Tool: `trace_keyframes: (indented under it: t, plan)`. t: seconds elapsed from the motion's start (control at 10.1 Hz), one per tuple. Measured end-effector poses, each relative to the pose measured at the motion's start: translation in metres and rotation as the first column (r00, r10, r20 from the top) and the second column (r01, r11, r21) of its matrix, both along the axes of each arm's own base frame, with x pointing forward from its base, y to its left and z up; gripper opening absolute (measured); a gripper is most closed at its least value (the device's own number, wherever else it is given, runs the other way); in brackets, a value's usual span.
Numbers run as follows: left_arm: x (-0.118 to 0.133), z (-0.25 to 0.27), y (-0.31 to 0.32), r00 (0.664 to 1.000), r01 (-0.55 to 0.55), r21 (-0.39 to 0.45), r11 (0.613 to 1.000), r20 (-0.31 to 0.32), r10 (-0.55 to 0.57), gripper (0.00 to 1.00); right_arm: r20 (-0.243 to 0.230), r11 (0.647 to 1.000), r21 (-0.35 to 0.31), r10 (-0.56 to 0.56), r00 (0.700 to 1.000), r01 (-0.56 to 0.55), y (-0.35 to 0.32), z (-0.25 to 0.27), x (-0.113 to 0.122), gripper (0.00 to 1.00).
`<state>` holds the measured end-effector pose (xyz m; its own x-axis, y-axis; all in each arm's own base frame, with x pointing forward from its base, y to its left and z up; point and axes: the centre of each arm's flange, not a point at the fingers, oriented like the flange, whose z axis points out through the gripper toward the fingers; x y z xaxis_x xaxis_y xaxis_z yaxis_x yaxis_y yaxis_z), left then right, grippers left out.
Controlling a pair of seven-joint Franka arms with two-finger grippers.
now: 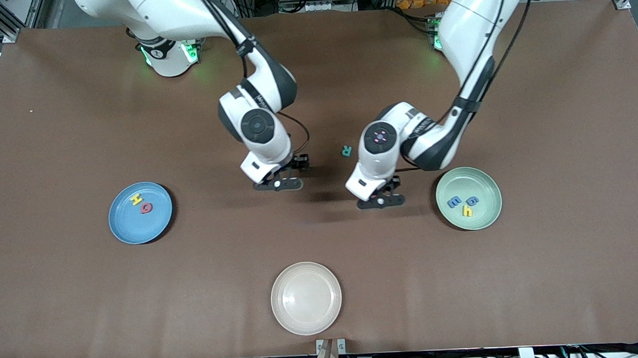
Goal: Sort uppercase to blue plate, lowercase to green plate
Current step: 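Grasp the pink m with the left gripper while the right gripper reaches M, then carry the m to the green plate while the right gripper grasps M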
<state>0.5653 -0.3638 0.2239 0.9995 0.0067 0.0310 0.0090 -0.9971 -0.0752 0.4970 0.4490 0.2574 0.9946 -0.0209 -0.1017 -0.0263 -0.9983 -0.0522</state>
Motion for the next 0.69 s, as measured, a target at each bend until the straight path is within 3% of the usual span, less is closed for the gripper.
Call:
trace_keyframes:
  t: [0.3, 0.69]
  plan:
    - [0.036, 0.006, 0.079, 0.995, 0.084, 0.041, 0.996, -0.063, -0.081, 0.38, 0.025, 1.000, 0.007, 0.025, 0.999, -0.025, 0.039, -0.018, -0.030, 0.79]
    - [0.057, 0.000, 0.160, 0.963, 0.223, 0.049, 0.974, -0.163, -0.213, 0.38, 0.058, 0.996, -0.040, 0.076, 0.995, -0.074, 0.034, -0.054, -0.036, 0.78]
